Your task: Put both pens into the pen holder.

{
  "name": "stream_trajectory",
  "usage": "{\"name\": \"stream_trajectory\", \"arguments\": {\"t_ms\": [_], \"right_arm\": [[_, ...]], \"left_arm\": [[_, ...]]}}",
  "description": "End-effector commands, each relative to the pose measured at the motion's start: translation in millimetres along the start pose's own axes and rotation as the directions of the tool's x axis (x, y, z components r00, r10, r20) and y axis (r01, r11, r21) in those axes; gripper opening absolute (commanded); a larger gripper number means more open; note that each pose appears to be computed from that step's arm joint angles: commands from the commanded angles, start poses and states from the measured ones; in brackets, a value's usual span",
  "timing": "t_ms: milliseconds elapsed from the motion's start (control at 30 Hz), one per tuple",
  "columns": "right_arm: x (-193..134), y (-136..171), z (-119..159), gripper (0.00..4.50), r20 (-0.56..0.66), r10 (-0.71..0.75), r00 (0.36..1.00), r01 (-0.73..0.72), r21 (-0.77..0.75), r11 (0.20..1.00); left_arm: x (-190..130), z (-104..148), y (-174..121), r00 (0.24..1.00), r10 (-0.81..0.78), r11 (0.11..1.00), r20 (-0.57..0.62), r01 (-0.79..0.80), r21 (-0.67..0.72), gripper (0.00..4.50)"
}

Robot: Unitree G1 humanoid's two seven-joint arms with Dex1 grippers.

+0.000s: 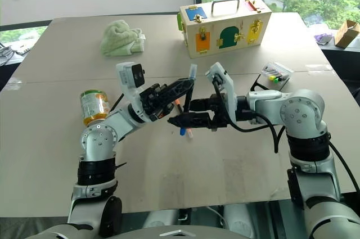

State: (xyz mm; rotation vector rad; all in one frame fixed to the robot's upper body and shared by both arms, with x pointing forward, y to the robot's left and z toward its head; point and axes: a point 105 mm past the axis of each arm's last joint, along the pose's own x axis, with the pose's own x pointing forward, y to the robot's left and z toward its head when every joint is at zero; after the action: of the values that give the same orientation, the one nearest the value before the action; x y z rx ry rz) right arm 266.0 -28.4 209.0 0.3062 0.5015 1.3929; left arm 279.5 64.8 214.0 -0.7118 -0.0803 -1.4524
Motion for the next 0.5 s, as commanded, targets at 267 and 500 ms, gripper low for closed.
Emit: {"name": "stream_trajectory", "arguments": {"t_ms": [267,500], "right_arm": [[-6,3,5,0.14,0.022,-0.028,0.999,0.027,0.014,1.000],[-6,6,1,0.11,0.019,-0.034,0.999,0.035,-0.045,0.998]], "left_arm": [[-1,-1,-3,0.998,-0.048,0.998,-0.046,0.049,0.027,0.00],[-6,-8,1,0.997,-0.004,1.000,-0.081,0.006,0.028,3.15]]}}
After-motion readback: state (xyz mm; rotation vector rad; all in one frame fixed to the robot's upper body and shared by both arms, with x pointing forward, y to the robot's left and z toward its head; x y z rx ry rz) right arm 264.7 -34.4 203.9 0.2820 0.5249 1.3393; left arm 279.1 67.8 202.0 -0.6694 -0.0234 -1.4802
